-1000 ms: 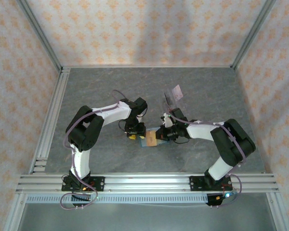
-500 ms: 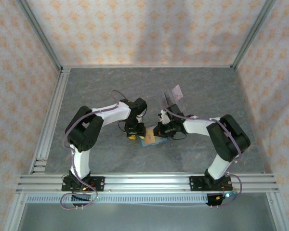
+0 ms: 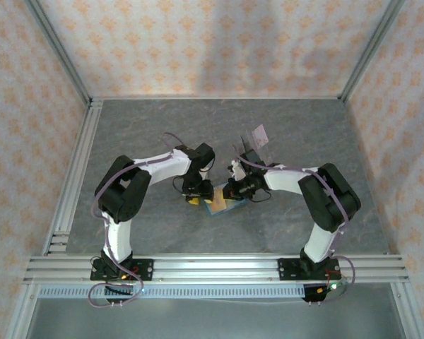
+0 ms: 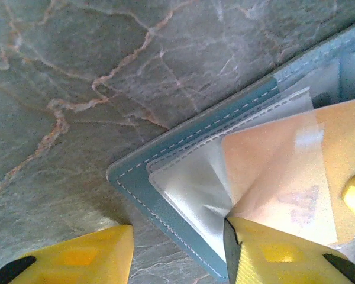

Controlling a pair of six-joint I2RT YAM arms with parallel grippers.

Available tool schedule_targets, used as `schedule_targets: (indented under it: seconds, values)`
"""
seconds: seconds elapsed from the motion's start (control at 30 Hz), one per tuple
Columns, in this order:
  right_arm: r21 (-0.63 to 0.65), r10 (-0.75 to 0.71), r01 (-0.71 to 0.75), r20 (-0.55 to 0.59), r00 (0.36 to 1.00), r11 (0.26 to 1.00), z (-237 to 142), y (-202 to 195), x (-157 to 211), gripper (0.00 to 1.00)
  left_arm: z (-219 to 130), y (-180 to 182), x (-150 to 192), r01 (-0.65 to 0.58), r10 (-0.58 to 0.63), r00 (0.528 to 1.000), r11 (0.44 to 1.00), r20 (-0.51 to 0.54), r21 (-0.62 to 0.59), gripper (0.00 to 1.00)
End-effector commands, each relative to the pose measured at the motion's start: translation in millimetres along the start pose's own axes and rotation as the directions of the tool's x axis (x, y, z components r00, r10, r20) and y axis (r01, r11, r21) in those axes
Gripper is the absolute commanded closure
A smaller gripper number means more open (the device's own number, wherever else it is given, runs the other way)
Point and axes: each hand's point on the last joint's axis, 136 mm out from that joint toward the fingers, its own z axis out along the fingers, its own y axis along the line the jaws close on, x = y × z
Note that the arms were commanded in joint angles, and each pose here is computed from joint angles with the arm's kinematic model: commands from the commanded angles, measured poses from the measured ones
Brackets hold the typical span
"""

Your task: Put the credit cards into the card holder

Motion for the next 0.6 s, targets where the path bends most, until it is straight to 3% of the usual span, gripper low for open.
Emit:
schedule_targets:
  seconds: [0.0, 0.1, 0.33, 0.57]
  values:
    - [0.07, 0.019, -0.015, -0.06, 0.998, 0.997, 5, -17, 18, 1.0, -22, 6, 10, 0.058, -0.058, 0.998, 0.998, -0.001, 0.035, 0.55]
    - [0.087, 0.036, -0.031, -0.064, 0.997, 0.996, 7, -22, 21, 1.0, -34, 4, 11, 0.085, -0.087, 0.996, 0.993, 0.02, 0.087, 0.58]
    - [0.078, 0.094, -0.091, -0.036, 0.995, 0.993, 8, -27, 27, 1.0, -31, 0, 10, 0.105, -0.106, 0.994, 0.989, 0.008, 0.107, 0.86]
    - [0.073, 0.145, -0.145, -0.002, 0.989, 0.987, 8, -33, 40, 1.0, -21, 3, 5, 0.102, -0.101, 0.995, 0.992, -0.015, 0.078, 0.92]
